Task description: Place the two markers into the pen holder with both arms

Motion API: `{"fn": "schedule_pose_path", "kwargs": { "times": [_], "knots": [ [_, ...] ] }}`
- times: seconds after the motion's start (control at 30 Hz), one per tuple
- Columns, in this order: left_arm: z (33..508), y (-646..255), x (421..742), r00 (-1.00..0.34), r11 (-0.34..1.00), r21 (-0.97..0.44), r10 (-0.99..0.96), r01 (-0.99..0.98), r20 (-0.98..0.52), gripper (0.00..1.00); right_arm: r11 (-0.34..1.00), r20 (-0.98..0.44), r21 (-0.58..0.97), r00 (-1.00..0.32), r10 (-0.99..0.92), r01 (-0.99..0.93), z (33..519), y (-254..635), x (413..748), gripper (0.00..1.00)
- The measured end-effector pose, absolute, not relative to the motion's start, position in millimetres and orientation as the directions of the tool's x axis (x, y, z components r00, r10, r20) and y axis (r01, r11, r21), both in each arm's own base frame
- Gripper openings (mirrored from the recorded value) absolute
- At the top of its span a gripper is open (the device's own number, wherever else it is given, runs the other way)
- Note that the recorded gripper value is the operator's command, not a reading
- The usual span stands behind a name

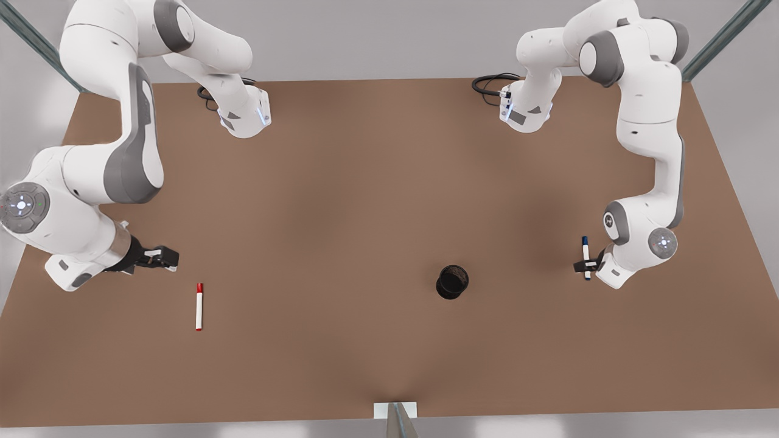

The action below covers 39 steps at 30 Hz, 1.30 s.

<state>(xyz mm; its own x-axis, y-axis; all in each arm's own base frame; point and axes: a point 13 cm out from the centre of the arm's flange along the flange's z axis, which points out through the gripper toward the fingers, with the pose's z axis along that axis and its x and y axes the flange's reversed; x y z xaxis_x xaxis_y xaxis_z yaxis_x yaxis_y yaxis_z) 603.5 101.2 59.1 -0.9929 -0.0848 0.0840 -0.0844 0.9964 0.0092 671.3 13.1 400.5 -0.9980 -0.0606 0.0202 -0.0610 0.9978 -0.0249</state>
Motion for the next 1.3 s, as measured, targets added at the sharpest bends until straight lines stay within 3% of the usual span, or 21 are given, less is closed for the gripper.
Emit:
{"fn": "schedule_pose_path", "kwargs": {
  "times": [0.03, 0.2, 0.3, 0.57, 0.9, 0.97, 1.1, 1.3],
  "knots": [
    [57.2, 102.3, 603.9, -0.994, 0.997, 0.012, -0.078, -0.077, 0.081, 1.00, 0.998, 0.036, -0.026, -0.998, -0.050, -0.051, 381.8, 5.3, 671.1, 1.00],
    [56.0, 101.7, 611.2, -0.997, 0.999, 0.017, -0.044, -0.043, 0.058, 0.81, 1.000, 0.095, -0.020, -0.995, -0.012, -0.014, 287.5, -23.2, 669.5, 1.00],
    [52.0, 102.2, 612.2, -0.998, 0.999, 0.019, -0.030, -0.029, 0.054, 0.56, 1.000, 0.115, -0.010, -0.993, 0.017, 0.016, 229.7, -44.2, 665.0, 1.00],
    [45.3, 102.5, 612.8, -0.999, 1.000, 0.020, -0.005, -0.004, 0.053, 0.52, 1.000, -0.009, 0.003, -1.000, -0.010, -0.010, 146.1, -42.0, 743.4, 1.00],
    [38.0, 101.3, 612.5, -0.998, 1.000, 0.020, 0.015, 0.016, 0.057, 0.41, 0.999, 0.053, 0.012, -0.998, -0.047, -0.046, 62.6, -48.7, 727.7, 0.97],
    [37.3, 101.4, 612.7, -0.998, 1.000, 0.020, 0.017, 0.019, 0.056, 0.41, 0.998, 0.056, 0.014, -0.997, -0.055, -0.054, 55.9, -48.4, 726.6, 0.93],
    [37.1, 101.5, 613.5, -0.998, 1.000, 0.021, 0.022, 0.023, 0.053, 0.29, 0.998, 0.050, 0.017, -0.997, -0.064, -0.063, 49.6, -50.9, 727.0, 0.87],
    [33.4, 100.4, 614.9, -0.998, 0.999, 0.024, 0.024, 0.025, 0.052, 0.28, 0.997, 0.038, 0.020, -0.996, -0.075, -0.074, 43.4, -55.9, 728.4, 0.81]
  ]
}}
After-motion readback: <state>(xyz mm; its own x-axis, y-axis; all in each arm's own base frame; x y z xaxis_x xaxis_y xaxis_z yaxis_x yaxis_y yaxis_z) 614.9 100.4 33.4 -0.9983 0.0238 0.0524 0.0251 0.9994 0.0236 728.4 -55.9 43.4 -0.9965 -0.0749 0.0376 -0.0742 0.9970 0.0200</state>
